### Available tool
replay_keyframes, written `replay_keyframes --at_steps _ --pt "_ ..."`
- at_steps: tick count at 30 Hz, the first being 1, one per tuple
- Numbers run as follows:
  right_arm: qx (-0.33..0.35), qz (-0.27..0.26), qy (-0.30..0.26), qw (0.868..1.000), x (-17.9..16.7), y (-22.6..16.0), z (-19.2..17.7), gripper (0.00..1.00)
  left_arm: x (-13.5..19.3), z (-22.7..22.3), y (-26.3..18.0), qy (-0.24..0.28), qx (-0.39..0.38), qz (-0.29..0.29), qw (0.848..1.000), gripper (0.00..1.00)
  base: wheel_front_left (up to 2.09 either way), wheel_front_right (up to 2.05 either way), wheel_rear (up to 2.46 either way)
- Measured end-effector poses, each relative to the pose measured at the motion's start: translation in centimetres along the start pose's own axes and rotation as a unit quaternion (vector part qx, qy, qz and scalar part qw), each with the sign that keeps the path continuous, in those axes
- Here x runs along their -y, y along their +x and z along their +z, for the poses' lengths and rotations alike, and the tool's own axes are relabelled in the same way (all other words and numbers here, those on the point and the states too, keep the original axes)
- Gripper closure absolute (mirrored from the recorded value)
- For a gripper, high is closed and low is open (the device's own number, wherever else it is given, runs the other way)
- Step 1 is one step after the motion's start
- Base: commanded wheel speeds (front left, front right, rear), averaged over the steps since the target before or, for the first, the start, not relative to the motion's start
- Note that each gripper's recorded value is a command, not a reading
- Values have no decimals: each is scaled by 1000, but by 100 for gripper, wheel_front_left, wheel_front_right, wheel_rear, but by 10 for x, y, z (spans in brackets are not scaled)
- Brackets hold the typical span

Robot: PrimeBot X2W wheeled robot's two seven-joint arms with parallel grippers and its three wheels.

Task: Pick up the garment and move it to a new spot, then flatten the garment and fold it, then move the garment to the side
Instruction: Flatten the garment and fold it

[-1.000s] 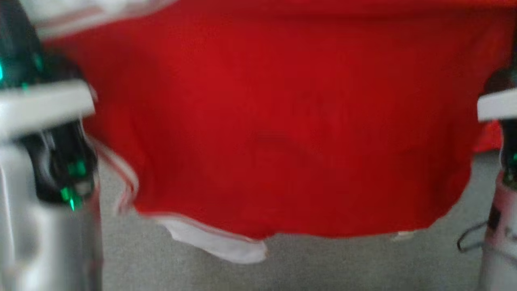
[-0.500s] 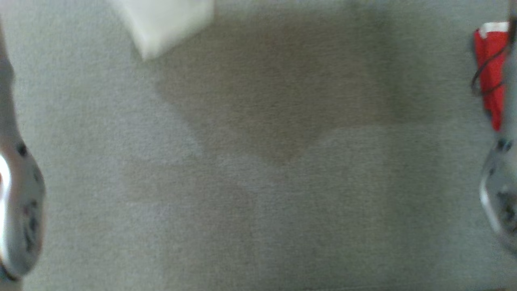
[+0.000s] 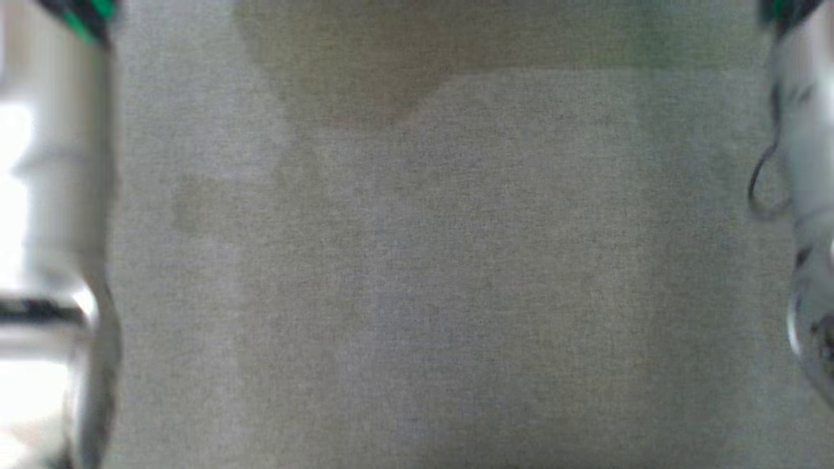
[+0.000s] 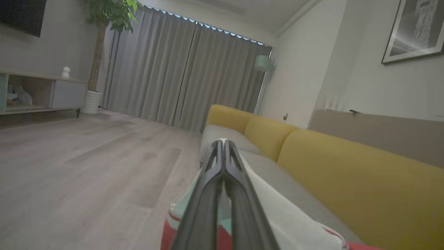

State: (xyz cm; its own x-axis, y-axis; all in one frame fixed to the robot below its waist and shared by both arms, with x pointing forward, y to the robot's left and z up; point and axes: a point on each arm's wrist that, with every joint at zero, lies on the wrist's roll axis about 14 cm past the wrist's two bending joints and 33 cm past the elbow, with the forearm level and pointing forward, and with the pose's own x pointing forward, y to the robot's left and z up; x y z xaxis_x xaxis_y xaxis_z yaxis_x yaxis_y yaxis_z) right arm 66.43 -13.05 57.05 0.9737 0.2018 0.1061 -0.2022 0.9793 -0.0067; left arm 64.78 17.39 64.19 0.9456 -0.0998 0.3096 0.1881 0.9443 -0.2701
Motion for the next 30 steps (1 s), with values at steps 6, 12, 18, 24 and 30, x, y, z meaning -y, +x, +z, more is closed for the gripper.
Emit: replay_keyframes --at_steps 6,12,18,24,30 --pt "-154 15 -22 988 -3 -45 -87 100 -7 -77 -64 8 -105 3 994 100 0 0 0" --pt "-238 38 -55 969 -5 -88 -117 100 -4 -100 -118 42 -164 -32 985 100 0 0 0" --pt "-275 43 -54 959 5 -128 -116 100 10 -115 -175 66 -232 -79 967 100 0 0 0" --pt "-313 52 -43 947 12 -184 -106 100 26 -97 -225 66 -252 -103 960 100 0 0 0" --pt "-324 65 -25 944 9 -227 -95 100 46 -84 -276 51 -268 -110 956 100 0 0 0"
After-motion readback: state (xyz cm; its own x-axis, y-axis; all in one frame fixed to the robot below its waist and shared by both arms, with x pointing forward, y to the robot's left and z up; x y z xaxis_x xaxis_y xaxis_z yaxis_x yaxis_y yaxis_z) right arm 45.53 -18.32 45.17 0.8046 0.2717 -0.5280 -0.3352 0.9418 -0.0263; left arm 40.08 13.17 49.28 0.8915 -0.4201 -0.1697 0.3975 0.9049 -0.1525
